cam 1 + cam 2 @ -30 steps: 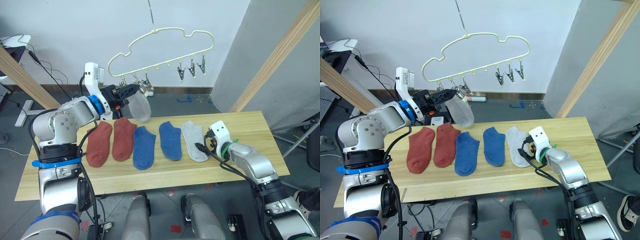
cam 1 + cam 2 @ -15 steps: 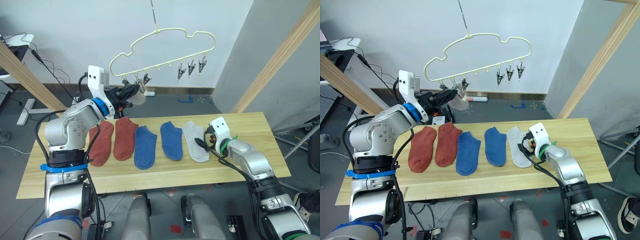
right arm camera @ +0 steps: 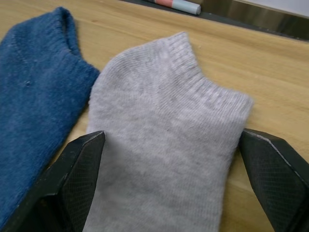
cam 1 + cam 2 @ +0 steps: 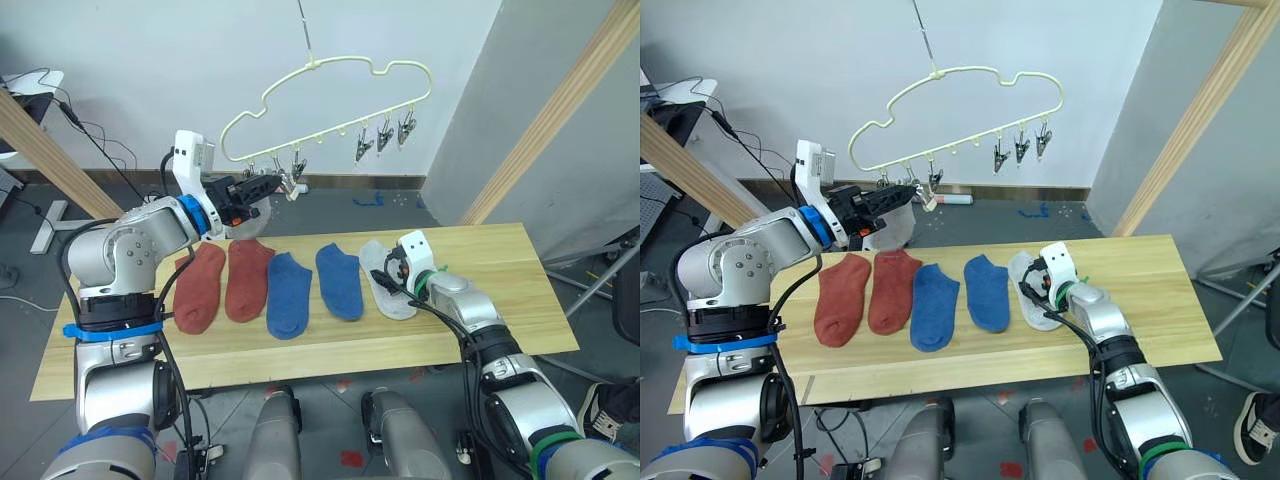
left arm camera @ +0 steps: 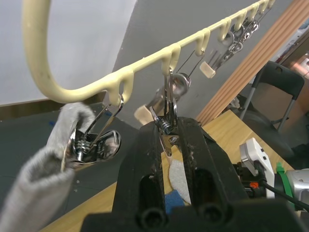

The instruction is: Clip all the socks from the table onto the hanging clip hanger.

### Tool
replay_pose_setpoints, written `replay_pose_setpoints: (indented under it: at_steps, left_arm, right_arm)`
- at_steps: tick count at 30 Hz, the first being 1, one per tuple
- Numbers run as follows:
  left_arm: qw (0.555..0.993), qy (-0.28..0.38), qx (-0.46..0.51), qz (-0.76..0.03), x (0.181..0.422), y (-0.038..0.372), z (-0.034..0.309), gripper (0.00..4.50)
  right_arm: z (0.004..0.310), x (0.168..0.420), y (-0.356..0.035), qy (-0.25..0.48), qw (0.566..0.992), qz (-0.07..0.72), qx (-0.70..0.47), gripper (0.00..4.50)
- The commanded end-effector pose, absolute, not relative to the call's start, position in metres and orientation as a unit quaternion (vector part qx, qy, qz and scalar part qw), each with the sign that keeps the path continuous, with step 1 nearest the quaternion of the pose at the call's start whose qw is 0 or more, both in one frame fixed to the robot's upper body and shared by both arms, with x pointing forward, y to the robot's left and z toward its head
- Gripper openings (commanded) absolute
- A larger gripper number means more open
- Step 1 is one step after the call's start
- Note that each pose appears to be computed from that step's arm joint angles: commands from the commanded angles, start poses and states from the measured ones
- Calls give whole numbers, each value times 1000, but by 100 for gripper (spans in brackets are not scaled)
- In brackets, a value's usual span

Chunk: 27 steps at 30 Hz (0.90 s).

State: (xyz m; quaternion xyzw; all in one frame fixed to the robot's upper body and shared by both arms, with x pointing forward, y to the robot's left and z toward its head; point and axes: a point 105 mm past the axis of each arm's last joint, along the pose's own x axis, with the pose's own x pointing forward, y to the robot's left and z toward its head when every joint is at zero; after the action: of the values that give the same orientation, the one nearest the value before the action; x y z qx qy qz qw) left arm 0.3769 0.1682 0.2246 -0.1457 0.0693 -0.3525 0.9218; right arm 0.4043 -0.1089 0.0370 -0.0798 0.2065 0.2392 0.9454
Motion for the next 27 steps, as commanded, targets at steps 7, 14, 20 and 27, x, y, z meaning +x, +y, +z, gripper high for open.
replay_pose_setpoints:
  at_steps: [7, 14, 20, 27]
  left_arm:
    - [925, 59, -137, -350, 371, 172, 229, 22]
    - [924, 61, -141, -350, 369, 173, 228, 22]
    - [924, 61, -141, -351, 369, 173, 227, 22]
    - [906, 74, -199, -367, 366, 172, 230, 22]
  right_arm:
    - [11, 389, -96, 250, 916, 293, -115, 364]
    - [2, 379, -100, 261, 904, 312, -128, 121]
    - [14, 369, -105, 235, 904, 337, -118, 1]
    - [95, 345, -90, 163, 896, 413, -16, 1]
